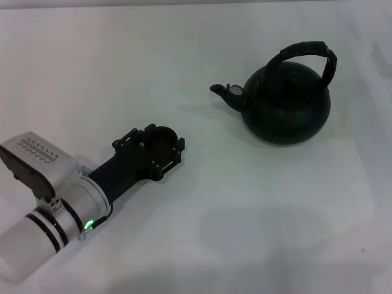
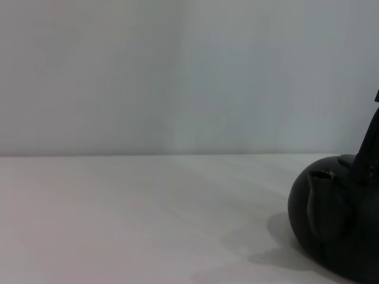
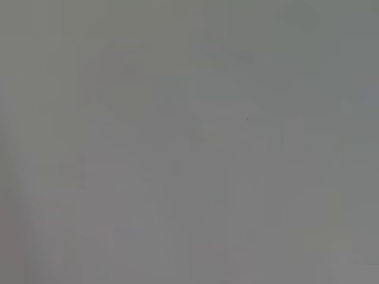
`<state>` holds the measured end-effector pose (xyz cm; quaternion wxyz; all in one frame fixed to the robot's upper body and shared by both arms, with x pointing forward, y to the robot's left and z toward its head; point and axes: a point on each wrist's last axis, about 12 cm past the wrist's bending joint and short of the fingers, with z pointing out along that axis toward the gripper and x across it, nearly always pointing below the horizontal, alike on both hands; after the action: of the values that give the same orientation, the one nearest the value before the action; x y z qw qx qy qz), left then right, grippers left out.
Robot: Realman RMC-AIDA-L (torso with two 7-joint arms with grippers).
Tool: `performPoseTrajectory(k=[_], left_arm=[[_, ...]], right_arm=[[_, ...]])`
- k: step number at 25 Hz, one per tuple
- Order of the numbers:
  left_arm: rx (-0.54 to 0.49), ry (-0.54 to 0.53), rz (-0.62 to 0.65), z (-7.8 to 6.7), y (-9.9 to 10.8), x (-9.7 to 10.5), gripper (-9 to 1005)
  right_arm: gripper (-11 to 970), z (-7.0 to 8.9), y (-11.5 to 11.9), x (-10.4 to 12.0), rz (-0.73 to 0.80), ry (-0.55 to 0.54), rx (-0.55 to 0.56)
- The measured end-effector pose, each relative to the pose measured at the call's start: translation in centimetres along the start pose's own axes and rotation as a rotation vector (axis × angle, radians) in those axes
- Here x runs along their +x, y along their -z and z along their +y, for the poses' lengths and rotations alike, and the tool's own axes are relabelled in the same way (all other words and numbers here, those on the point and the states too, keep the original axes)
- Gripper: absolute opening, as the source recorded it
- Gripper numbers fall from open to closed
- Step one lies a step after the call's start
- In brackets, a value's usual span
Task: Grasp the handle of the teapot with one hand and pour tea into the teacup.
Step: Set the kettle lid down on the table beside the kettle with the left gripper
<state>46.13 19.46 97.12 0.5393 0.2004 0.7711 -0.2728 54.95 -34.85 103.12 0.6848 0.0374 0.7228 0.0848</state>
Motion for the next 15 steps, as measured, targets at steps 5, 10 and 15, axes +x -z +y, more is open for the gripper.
performPoseTrajectory(k=[5,10,15], left_arm=[[-0.003,0.003,0.002,-0.02,0.13,0.13,703],[-0.008,0.0,0.005,0.12,0.27,0.21,703],[-0.009,-0.003,0.006,0.2,0.32,0.22,703]], right_arm=[[872,-0.04,-0.04,-0.08,-0.002,0.003,0.0],[872,-0.11,-0.04,-0.12,-0.005,0.003,0.004],[872,-0.19,-0.01,-0.13,-0.006,0.0,0.009]])
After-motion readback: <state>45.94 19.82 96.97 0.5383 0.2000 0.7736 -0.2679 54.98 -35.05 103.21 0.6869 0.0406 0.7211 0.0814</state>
